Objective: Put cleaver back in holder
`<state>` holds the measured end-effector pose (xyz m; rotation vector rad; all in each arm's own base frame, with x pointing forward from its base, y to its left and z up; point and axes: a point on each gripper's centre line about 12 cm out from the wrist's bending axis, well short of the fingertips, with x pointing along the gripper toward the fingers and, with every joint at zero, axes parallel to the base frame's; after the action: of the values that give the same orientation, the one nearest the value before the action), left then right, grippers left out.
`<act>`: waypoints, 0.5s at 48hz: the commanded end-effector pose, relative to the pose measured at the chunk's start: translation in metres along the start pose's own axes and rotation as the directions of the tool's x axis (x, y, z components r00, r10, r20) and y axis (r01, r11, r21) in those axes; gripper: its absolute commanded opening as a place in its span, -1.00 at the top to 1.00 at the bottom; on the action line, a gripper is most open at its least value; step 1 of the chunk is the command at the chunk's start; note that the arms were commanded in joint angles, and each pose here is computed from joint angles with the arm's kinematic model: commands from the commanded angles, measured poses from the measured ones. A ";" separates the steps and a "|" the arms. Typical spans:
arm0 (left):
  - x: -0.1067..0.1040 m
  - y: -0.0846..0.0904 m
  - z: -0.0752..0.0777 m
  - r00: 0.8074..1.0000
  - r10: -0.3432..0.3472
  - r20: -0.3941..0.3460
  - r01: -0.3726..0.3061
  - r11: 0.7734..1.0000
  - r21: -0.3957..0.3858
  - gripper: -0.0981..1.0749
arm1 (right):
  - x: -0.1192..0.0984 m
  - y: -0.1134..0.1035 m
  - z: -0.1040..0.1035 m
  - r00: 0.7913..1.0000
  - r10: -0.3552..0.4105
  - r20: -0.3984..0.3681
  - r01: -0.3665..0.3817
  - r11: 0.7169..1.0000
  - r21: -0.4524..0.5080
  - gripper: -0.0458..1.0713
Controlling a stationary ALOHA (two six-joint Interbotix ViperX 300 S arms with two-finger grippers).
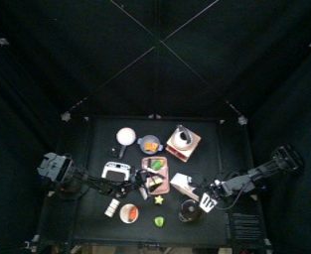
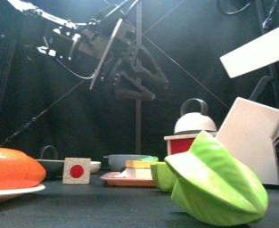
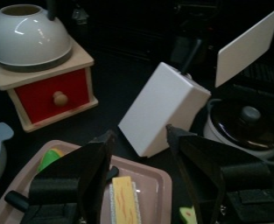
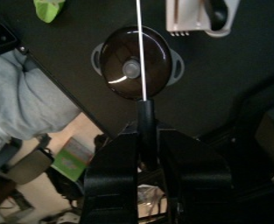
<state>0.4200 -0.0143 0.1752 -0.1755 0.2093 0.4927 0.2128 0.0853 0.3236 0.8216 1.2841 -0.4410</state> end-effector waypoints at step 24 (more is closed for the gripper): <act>0.040 -0.011 -0.001 0.999 0.029 0.018 -0.027 0.997 -0.079 -0.65 | 0.020 -0.011 -0.010 0.994 0.002 -0.105 0.004 0.998 0.059 0.12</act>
<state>0.4510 -0.0064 0.1532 -0.2306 0.2116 0.5325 0.2027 0.0880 0.2951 0.8900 1.4001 -0.4665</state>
